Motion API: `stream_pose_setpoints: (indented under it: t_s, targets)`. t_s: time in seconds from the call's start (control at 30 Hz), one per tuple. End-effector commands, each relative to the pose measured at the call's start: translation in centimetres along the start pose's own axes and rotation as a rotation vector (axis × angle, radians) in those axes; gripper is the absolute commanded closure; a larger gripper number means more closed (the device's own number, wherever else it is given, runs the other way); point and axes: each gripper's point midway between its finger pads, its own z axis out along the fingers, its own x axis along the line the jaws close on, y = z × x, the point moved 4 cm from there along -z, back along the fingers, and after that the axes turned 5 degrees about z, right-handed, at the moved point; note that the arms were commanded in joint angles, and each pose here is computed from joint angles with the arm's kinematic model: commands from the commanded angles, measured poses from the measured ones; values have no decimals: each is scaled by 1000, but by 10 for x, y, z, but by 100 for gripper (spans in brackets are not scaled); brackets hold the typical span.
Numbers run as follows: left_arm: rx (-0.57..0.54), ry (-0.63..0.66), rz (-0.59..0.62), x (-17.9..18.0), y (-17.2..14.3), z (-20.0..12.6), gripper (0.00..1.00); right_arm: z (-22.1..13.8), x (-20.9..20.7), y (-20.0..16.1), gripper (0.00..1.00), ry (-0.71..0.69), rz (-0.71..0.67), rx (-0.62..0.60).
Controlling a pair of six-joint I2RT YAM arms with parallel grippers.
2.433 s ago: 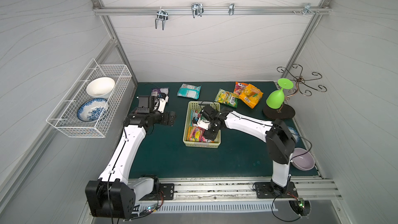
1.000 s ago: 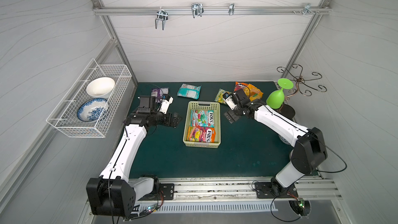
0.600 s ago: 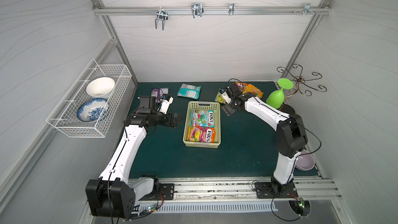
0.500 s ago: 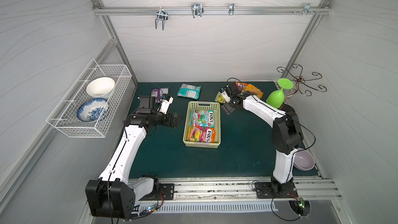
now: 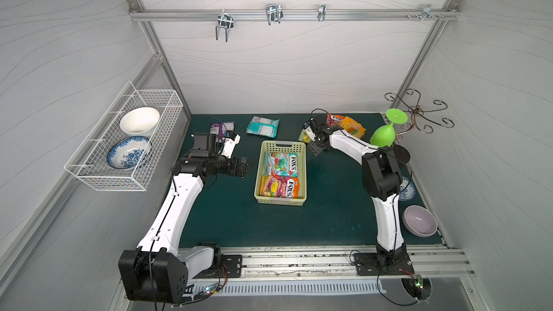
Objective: Put the candies in the basket
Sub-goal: Pick up the candy at the center of the board.
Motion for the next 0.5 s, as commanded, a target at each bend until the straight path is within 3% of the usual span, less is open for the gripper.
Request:
stream_pose_setpoints:
  t_s: [0.0,0.1,0.47]
  targets:
    - [-46,14,37,-1,17,-8,2,11,-2,8,30,28,8,-35]
    - [-40,8,35,0,16,-4,2,21,0,7,36,52,7,-26]
    - [-31,20,32,2,19,-5,2,50,-1,16,44,110,40,-56]
